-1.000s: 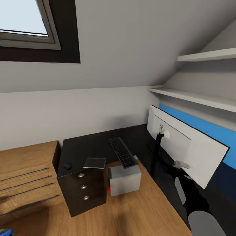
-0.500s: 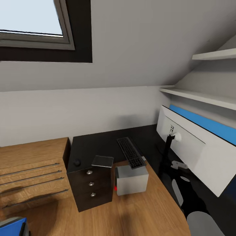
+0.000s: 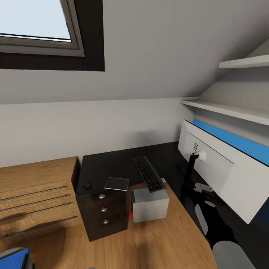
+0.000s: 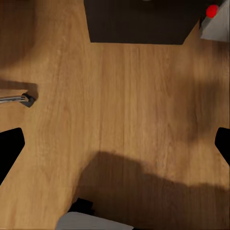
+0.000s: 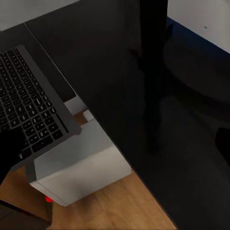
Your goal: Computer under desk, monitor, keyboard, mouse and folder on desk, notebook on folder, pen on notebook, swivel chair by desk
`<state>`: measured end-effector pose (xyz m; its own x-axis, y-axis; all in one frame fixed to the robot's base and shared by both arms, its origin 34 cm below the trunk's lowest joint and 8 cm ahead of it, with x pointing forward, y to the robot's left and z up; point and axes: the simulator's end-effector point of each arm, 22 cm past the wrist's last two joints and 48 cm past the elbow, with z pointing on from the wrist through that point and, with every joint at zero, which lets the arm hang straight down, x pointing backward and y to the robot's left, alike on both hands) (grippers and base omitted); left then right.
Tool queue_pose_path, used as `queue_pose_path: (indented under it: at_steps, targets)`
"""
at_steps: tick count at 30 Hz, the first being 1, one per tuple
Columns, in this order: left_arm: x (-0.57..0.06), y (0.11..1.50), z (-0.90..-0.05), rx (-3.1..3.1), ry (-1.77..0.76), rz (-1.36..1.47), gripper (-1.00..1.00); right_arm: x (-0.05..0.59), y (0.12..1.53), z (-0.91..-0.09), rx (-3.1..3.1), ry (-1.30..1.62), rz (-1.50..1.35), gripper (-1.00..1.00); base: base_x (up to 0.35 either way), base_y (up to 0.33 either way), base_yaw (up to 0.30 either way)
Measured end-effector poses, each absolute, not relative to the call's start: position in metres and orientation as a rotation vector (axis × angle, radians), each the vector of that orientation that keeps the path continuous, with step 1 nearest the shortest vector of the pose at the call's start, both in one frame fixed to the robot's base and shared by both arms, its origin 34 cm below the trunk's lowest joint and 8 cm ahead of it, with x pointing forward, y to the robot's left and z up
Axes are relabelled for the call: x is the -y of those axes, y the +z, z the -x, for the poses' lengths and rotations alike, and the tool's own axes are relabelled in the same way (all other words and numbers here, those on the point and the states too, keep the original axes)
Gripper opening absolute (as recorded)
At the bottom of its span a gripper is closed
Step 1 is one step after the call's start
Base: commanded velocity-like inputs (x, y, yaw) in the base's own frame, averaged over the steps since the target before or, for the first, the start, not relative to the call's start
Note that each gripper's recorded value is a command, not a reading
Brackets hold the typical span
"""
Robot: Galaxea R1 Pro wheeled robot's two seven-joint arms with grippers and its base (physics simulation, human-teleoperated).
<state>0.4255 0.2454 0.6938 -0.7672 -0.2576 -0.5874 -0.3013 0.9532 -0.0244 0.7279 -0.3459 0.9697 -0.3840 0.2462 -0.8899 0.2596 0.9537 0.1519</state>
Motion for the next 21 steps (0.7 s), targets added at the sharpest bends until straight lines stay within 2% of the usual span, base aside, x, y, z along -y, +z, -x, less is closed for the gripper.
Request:
queue_pose_path:
  at_steps: [3,4,5,7,13,19,21]
  targets:
    - [-0.234,0.708,-0.447,-2.440,0.049,0.395,1.00,0.340,0.970,-0.729,-1.985,-0.014,-0.339,1.00,0.000,0.000,-0.006]
    - [-0.229,0.711,-0.453,-2.542,0.004,0.338,1.00,0.301,0.954,-0.729,-2.044,-0.015,-0.198,1.00,0.000,0.000,0.000]
    - [-0.204,0.752,-0.498,-2.448,-0.098,0.311,1.00,0.294,0.952,-0.729,-2.051,-0.020,-0.167,1.00,0.000,0.000,0.000]
    - [-0.194,0.779,-0.518,-2.441,-0.143,0.267,1.00,0.290,0.948,-0.729,-2.063,-0.038,-0.144,1.00,0.000,0.000,0.000]
    - [-0.178,0.846,-0.554,-2.369,-0.166,0.233,1.00,0.291,0.961,-0.750,-2.045,-0.068,-0.134,1.00,0.000,0.000,0.000]
    - [-0.113,0.924,-0.550,-2.429,-0.448,0.137,1.00,0.322,0.963,-0.770,-1.993,-0.120,-0.156,1.00,0.000,0.000,0.000]
    - [-0.110,0.926,-0.547,-2.441,-0.476,0.135,1.00,0.325,0.963,-0.770,-1.981,-0.125,-0.157,1.00,0.000,0.000,0.000]
